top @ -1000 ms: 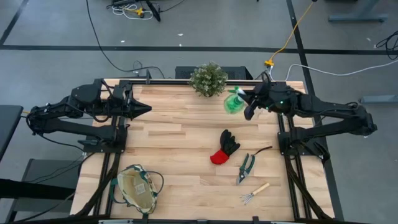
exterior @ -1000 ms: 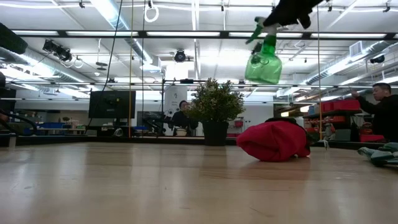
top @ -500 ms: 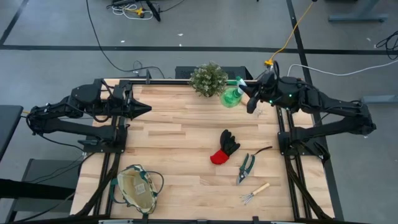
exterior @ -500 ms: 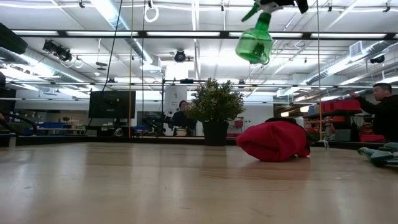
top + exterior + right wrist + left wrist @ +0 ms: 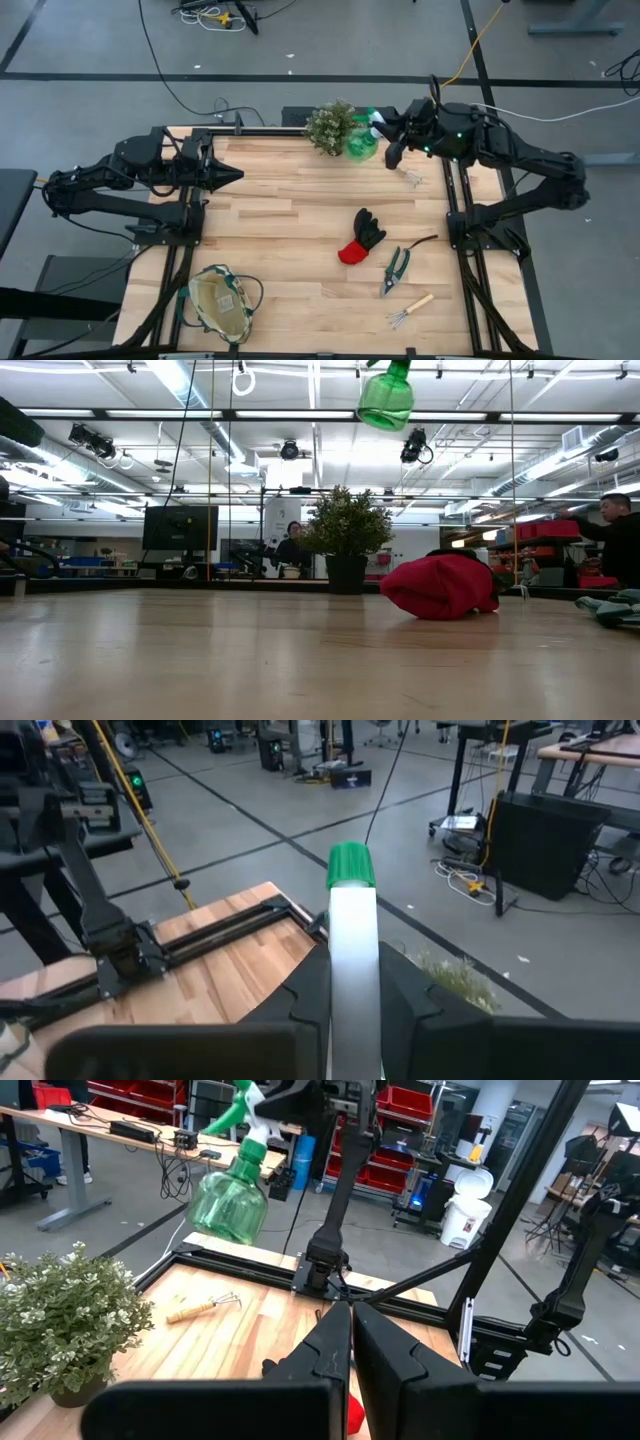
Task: Pick & Place Garden tools in Gardening bag
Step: Put the green spray bottle into the gardening bag
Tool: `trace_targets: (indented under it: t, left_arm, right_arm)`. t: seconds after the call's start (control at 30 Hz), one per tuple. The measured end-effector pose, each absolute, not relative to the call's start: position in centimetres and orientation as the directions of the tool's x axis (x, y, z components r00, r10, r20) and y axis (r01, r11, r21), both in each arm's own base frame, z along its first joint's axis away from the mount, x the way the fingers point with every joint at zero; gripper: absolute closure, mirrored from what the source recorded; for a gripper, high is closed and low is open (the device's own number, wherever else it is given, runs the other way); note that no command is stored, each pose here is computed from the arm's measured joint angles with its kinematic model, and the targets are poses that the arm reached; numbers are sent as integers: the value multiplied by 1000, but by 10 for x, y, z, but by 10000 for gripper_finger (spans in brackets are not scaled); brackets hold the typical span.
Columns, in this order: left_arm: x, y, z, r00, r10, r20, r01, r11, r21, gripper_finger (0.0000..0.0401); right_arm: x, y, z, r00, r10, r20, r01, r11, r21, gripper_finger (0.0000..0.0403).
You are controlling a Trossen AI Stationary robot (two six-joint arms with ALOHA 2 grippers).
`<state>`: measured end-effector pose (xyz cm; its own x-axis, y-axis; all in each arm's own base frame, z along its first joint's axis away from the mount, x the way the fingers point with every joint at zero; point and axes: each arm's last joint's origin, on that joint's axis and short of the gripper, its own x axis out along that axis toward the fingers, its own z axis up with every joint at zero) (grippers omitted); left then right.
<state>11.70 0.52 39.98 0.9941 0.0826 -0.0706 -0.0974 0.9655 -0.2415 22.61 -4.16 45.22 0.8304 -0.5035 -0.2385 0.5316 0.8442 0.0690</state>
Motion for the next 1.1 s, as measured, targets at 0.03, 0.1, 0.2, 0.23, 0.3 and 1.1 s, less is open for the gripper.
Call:
trace_targets:
  t: [0.03,0.1,0.2,0.23,0.3,1.1]
  left_arm:
    - [117,5,400,994,83,-71,-98,965,-241,383]
    - [117,5,400,994,83,-70,-97,965,-241,383]
    - [117,5,400,994,83,-70,-98,965,-241,383]
    - [117,5,400,994,83,-70,-98,965,-241,383]
    - [117,5,400,994,83,-71,-98,965,-241,383]
    - [117,5,400,994,79,-71,-94,966,-242,383]
  right_arm:
    - [228,-41,453,832,-501,-238,530,845,69,354]
    - [233,-40,453,834,-496,-242,524,849,65,354]
    - [239,-38,450,836,-485,-256,515,855,65,354]
    - [241,-37,449,837,-480,-261,513,856,70,354]
    - [246,-35,446,840,-470,-272,507,858,84,354]
    - [316,-13,413,836,-488,-251,545,790,280,354]
